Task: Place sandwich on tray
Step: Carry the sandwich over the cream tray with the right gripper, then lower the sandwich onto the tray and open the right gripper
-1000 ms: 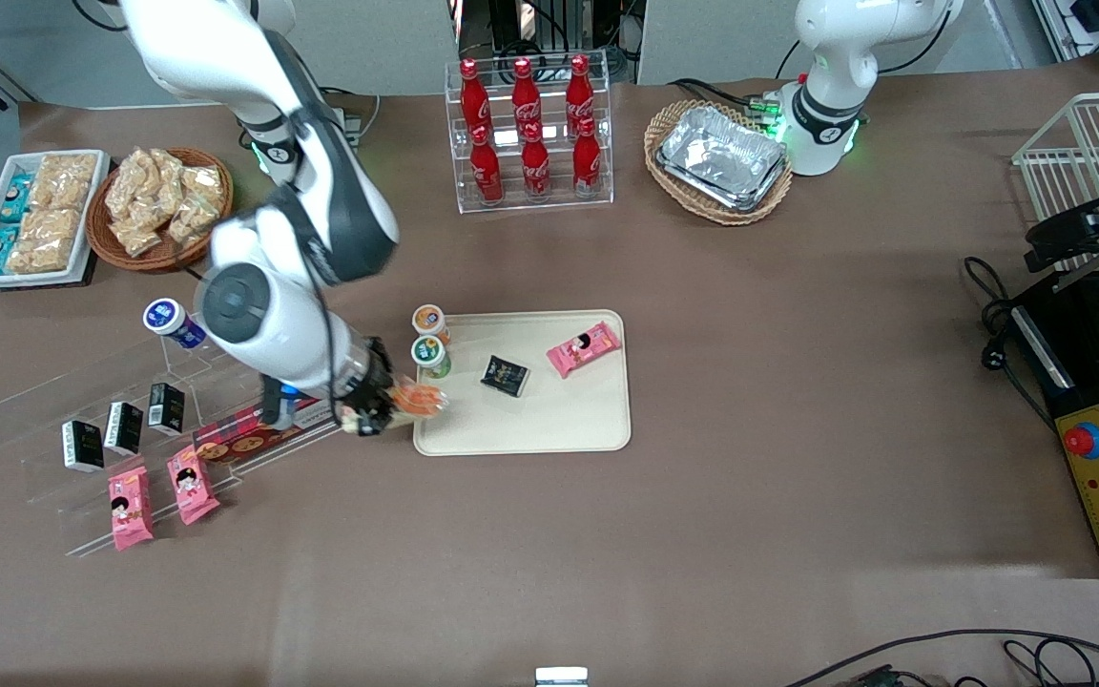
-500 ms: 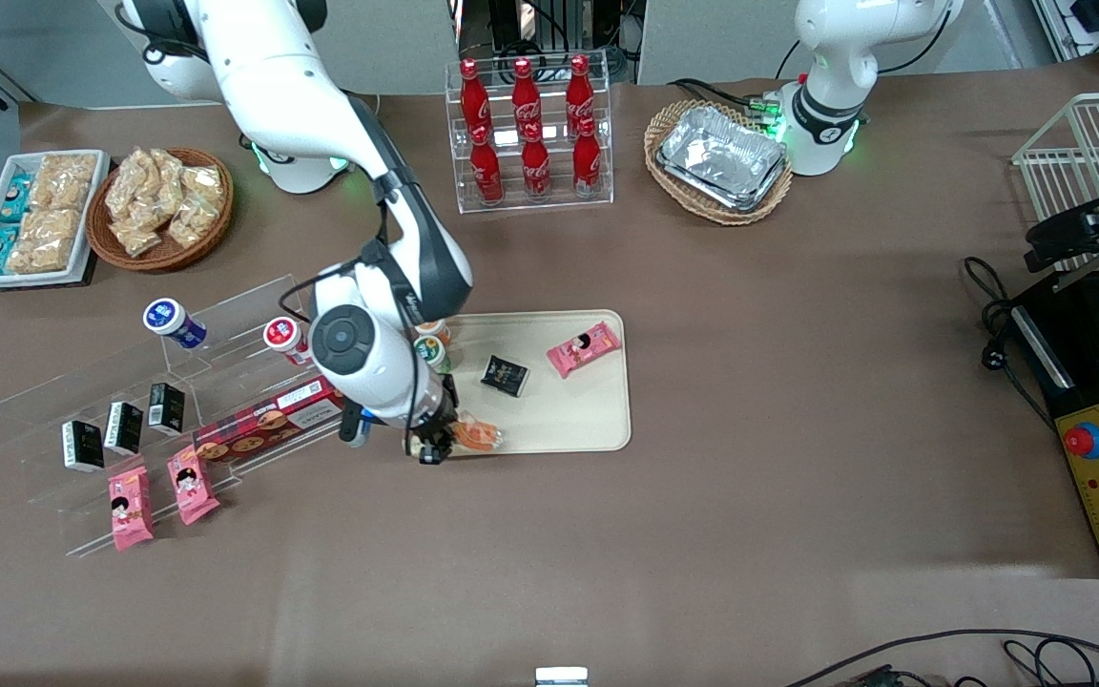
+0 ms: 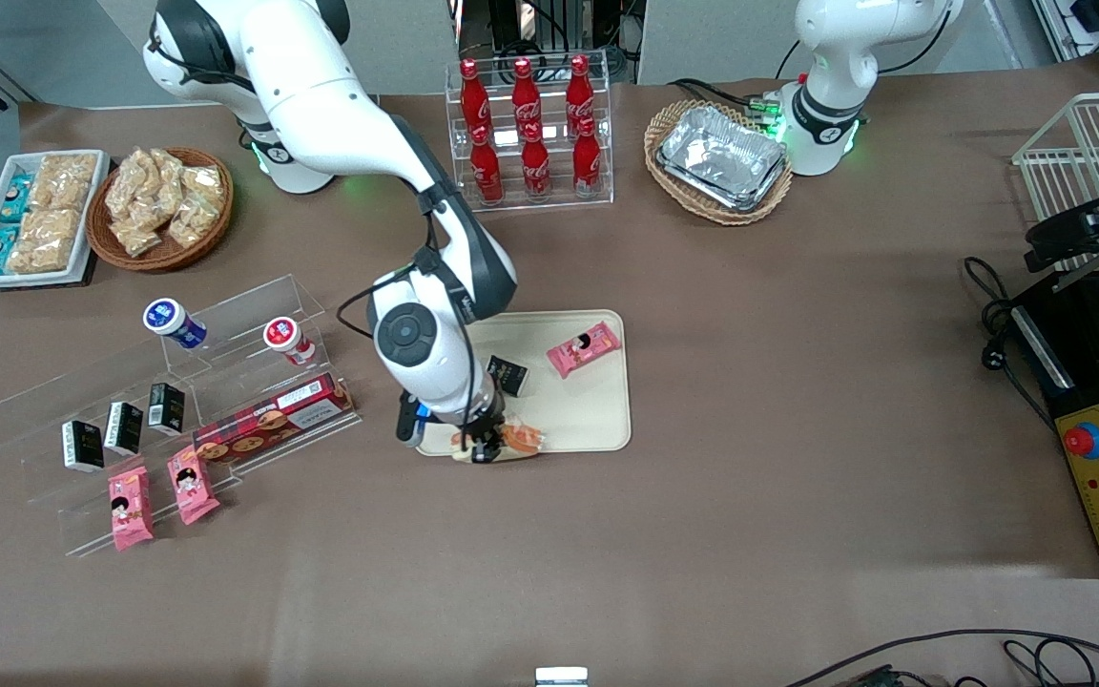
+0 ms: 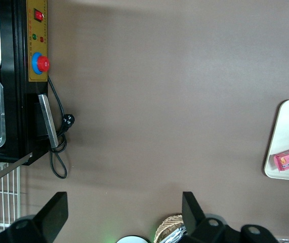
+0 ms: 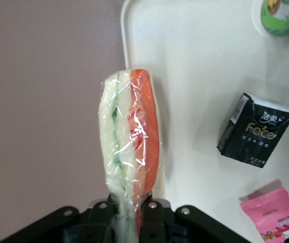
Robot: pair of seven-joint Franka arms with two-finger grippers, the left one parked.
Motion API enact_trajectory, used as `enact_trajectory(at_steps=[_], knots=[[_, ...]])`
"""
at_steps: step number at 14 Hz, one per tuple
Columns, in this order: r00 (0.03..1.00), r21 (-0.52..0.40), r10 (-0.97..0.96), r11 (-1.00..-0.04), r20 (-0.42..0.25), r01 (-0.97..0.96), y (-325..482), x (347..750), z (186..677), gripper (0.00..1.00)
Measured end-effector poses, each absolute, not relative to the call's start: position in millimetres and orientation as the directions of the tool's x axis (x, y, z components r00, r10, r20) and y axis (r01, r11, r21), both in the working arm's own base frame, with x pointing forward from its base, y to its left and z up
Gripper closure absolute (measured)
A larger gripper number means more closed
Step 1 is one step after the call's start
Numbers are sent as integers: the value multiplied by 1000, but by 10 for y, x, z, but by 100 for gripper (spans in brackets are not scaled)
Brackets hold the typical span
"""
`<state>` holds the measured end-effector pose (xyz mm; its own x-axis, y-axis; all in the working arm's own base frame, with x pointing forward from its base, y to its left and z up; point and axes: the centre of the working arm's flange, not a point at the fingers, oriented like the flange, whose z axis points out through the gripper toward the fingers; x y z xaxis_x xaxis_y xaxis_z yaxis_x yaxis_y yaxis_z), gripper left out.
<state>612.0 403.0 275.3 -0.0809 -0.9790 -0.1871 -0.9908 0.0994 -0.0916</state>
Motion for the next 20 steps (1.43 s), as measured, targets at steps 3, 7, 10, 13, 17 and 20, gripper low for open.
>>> enact_trajectory(at_steps=[3,7,10,13,17,20], knots=[[-50,-83,-982,66,-180,-994,4213,5990,2637,82],[-13,-83,-985,28,-174,-996,4345,5889,2601,82],[0,-78,-986,13,-167,-997,4379,5851,2542,82],[2,-68,-988,9,-154,-998,4358,5841,2433,82],[-5,-60,-990,14,-143,-998,4339,5839,2338,82],[-39,-57,-989,47,-145,-997,4292,5874,2339,81]])
